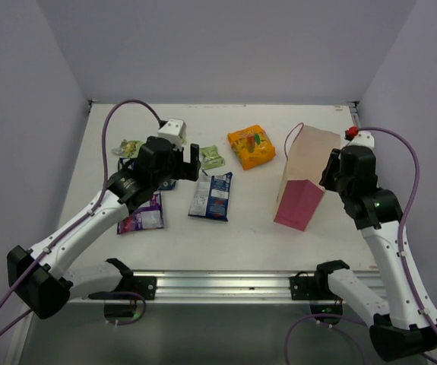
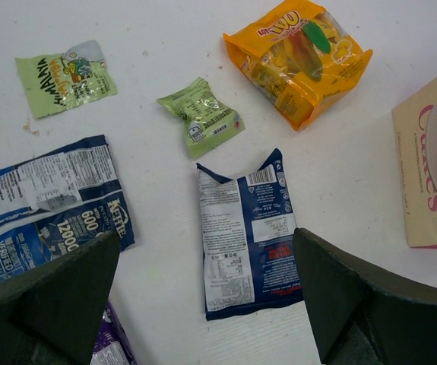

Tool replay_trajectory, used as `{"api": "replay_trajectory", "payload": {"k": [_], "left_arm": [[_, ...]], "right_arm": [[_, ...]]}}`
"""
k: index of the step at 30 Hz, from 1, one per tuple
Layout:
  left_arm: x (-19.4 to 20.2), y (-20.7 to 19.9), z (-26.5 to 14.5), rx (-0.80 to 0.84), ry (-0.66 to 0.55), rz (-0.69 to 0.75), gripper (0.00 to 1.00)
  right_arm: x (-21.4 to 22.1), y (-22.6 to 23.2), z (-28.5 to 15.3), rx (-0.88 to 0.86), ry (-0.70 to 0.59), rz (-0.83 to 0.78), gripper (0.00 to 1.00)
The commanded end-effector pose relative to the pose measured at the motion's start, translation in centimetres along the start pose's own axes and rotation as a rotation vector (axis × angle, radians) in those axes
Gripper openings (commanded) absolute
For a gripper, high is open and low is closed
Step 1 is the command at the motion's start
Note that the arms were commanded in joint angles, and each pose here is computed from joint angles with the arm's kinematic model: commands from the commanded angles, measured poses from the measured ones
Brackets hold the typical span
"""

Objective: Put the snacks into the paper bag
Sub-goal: Adjust the paper bag at the center of the board.

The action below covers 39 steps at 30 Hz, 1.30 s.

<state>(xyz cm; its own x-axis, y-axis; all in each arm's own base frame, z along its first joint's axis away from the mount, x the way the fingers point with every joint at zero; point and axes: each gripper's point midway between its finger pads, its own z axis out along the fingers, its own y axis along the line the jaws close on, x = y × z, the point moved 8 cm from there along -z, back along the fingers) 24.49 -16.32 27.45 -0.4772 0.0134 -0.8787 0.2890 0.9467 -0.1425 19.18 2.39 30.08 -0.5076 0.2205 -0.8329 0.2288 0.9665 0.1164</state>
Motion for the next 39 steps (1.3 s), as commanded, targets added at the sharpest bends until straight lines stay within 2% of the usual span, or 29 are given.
{"api": "replay_trajectory", "payload": {"k": [1,8,11,17,25,30,39], "left_arm": [[-1.9,-0.6,0.6,0.018,-0.053,-0.027,0.99],[-2.3,-1.7,2.9,0.072,-0.054,-0.017,0.98],[-2.4,-2.2,4.1,0.094,-0.04,-0.008,0.98],[-2.2,-2.9,6.1,0.117,-0.032,-0.013,0.97],[-1.3,-4.2,9.9,0.137,0.038,-0.068,0.98],[-1.9,-5.3,12.6,0.156,0.039,-0.084,0.98],[-0.9,-6.7,20.3,0.159,0.035,-0.079,0.94]], "right_arm": [[-2.1,-0.2,-0.7,0.032,-0.077,-0.004,0.29],[-1.8,-0.1,0.5,0.054,-0.046,-0.02,0.24],[-1.7,0.1,0.9,0.059,-0.031,-0.024,0.19],[-2.1,0.2,0.3,0.036,-0.003,-0.054,0.01],[-3.3,-0.3,-1.2,0.06,-0.025,-0.101,0.0],[-2.8,-0.3,-0.8,0.055,-0.039,-0.103,0.0],[-2.9,-0.5,-1.2,0.071,-0.072,-0.101,0.0]]}}
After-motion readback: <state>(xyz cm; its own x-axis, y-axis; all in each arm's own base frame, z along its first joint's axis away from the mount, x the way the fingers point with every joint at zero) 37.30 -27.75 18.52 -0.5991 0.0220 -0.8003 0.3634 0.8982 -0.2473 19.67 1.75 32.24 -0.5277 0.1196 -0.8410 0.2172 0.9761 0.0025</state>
